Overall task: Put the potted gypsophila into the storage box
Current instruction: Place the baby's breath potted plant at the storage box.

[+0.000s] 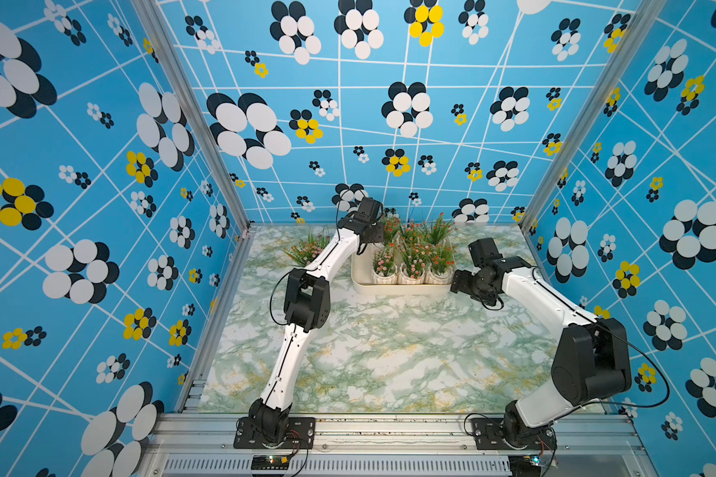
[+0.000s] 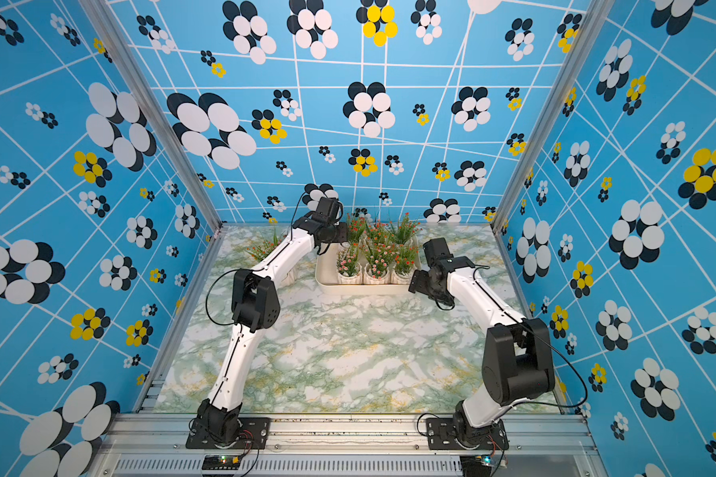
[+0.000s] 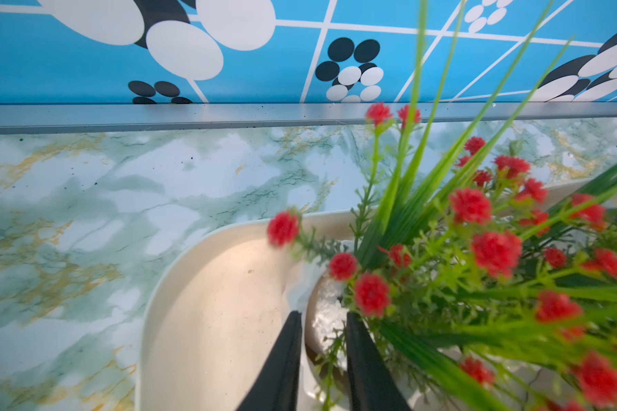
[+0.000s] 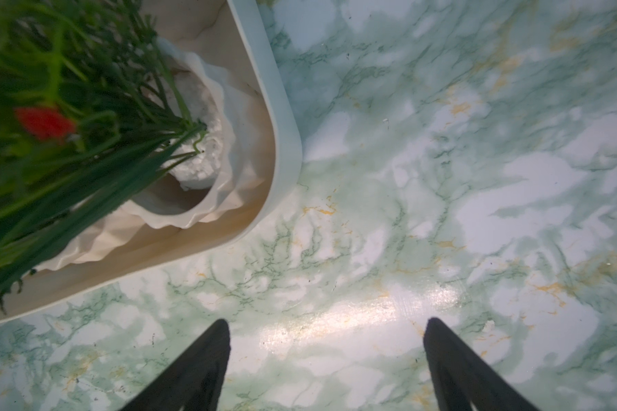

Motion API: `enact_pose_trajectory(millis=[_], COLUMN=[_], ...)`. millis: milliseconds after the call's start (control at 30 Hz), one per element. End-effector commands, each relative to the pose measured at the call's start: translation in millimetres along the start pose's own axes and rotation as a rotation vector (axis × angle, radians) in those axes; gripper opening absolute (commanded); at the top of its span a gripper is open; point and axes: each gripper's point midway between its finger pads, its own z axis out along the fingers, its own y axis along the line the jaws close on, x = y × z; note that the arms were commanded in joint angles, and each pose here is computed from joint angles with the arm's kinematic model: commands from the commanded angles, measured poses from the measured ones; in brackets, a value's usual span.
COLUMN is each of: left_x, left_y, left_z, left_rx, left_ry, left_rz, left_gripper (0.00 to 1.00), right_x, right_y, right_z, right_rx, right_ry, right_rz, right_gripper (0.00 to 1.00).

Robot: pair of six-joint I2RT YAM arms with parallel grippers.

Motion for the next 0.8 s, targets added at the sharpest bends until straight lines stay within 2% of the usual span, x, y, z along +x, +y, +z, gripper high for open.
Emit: enact_pose_trajectory(millis=[0,67,333,400,600,767], left_x=[-10.2,-17.7,-51.2,-53.4,-53.3,-46.7], left_y=[1.0,3.9,-9.8,-11.6,-6.4,14.1], left_z=[-17.8,-31.5,-104.5,-118.7,-165.0,-199.6], left_rx=[-0.03,-0.048,0.017,0.031,0.045,0.034], left_ry=[-0.016,-0.044,-0.163,-0.177,-0.235,-0.273], left_rz=[0.021,0.022,0.02,0.017,0.003,-0.034], left_gripper=[0.28,0.29,0.5,0.51,0.66,0.74], right_x=[-5.3,-6.0,-1.6,0.4,1.1,-5.5], right_y=[1.0,1.2,-1.4,-1.1,5.7,26.7], right_z=[-5.7,-8.3,-18.0,-18.4,-24.6,-39.0], right_rx=[-0.008,-0.011,-0.016,-0.018,-0.059,-0.124], right_ry=[-0.003,-0.007,-0.01,0.0,-0.002,-0.019], right_rz=[-0.004,-0.003,0.015,0.02,0.032,0.009], right_gripper=[0.88,0.88,0.92,0.93,0.92,0.84])
